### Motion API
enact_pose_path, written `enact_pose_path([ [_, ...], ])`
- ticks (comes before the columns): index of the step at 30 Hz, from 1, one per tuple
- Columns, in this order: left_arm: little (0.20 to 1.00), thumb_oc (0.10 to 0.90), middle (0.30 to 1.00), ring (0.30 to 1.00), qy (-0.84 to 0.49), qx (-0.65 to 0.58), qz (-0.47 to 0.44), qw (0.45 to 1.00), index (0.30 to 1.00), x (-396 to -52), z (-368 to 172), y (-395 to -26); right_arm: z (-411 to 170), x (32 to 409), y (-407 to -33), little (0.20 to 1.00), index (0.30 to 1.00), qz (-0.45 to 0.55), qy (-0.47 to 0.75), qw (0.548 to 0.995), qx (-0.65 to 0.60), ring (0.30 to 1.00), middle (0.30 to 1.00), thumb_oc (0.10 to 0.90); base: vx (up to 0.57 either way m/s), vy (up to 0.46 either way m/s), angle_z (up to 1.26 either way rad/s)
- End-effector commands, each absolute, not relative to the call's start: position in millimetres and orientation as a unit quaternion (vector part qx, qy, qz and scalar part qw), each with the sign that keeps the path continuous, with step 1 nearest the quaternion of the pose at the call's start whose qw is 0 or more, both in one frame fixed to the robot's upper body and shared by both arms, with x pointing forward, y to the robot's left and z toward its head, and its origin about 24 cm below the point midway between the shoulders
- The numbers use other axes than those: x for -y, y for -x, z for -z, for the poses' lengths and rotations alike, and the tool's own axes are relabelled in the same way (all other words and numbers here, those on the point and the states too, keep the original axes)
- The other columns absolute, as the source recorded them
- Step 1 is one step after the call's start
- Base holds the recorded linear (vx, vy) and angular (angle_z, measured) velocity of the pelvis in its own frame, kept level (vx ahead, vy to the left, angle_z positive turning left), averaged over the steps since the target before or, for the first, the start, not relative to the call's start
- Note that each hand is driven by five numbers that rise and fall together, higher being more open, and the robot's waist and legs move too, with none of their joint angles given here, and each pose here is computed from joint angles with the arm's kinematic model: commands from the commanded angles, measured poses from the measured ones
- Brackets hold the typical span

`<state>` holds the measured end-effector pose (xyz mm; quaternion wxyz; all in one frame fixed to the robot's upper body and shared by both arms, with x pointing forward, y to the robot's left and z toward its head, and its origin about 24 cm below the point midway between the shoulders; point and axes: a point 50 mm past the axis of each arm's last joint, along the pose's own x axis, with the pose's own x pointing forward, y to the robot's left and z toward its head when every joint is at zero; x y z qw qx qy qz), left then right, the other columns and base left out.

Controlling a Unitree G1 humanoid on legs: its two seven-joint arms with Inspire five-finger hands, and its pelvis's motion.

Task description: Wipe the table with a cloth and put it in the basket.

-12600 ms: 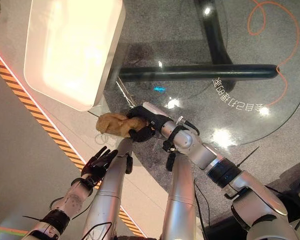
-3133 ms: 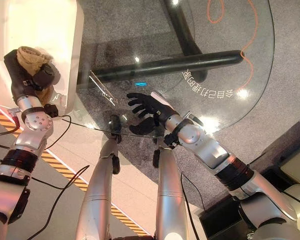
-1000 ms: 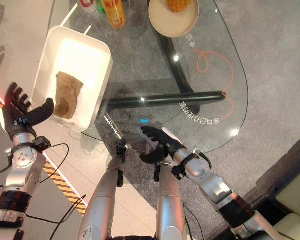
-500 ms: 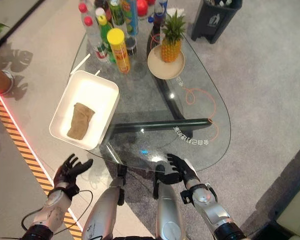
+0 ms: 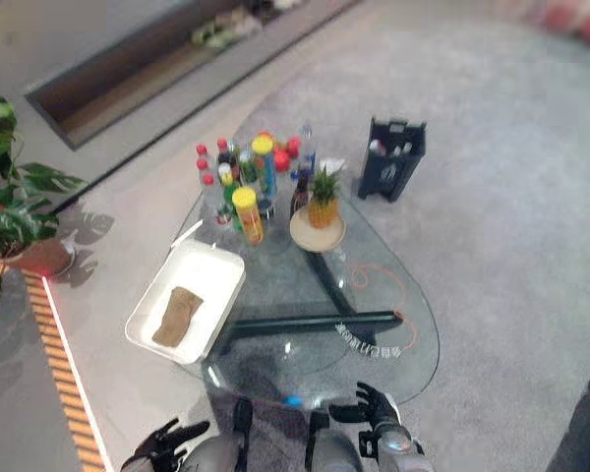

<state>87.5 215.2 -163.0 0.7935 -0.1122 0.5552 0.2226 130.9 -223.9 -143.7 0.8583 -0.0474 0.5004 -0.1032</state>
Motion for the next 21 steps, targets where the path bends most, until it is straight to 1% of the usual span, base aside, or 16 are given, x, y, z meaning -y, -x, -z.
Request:
enact_pose_path([
  [1, 0.9, 0.8, 0.9, 0.9, 0.081, -0.558, -0.22, 0.796, 0.9, -228.2, 162.8, -79.7, 142.6, 229.0, -129.5, 0.9, 0.9, 0.119, 0.042, 0.862, -0.49, 0.9, 0.9, 0.8, 0.02, -0.014, -0.05],
  [2, 0.9, 0.8, 0.9, 0.9, 0.084, -0.565, -0.222, 0.79, 0.9, -228.2, 164.0, -76.1, 144.8, 230.0, -125.4, 0.9, 0.9, 0.127, 0.041, 0.855, -0.5, 0.9, 0.9, 0.8, 0.03, -0.012, -0.04],
  [5, 0.9, 0.8, 0.9, 0.9, 0.085, -0.588, -0.222, 0.773, 0.9, -228.0, 168.1, -62.7, 157.4, 234.6, -97.3, 0.9, 0.9, 0.149, 0.045, 0.817, -0.555, 0.9, 0.9, 0.8, 0.01, -0.004, -0.09],
  [8, 0.9, 0.8, 0.9, 0.9, 0.065, -0.596, -0.209, 0.772, 0.9, -226.9, 169.3, -60.0, 163.6, 235.7, -78.9, 0.9, 0.9, 0.159, 0.046, 0.786, -0.595, 0.9, 0.9, 0.8, 0.02, -0.004, -0.13],
  [9, 0.9, 0.8, 0.9, 0.9, 0.061, -0.604, -0.208, 0.767, 0.9, -225.5, 170.2, -58.7, 166.2, 237.1, -67.6, 0.9, 0.9, 0.163, 0.057, 0.764, -0.622, 0.9, 0.9, 0.8, 0.01, -0.001, -0.05],
  [14, 0.9, 0.8, 0.9, 0.9, 0.079, -0.613, -0.222, 0.754, 0.9, -223.3, 171.5, -56.9, 167.8, 240.5, -53.9, 0.9, 0.9, 0.175, 0.076, 0.73, -0.657, 0.9, 0.9, 0.8, 0.01, 0.0, 0.0],
  [17, 0.9, 0.8, 0.9, 0.9, 0.082, -0.62, -0.221, 0.748, 0.9, -221.9, 172.4, -53.9, 167.7, 240.9, -53.6, 0.9, 0.9, 0.179, 0.083, 0.726, -0.658, 0.9, 0.9, 0.8, 0.04, -0.004, 0.0],
  [21, 0.9, 0.8, 0.9, 0.9, 0.07, -0.633, -0.223, 0.738, 0.9, -223.2, 172.6, -50.3, 166.8, 241.4, -59.1, 0.9, 0.9, 0.166, 0.109, 0.735, -0.649, 0.9, 0.9, 0.8, 0.04, -0.01, -0.04],
])
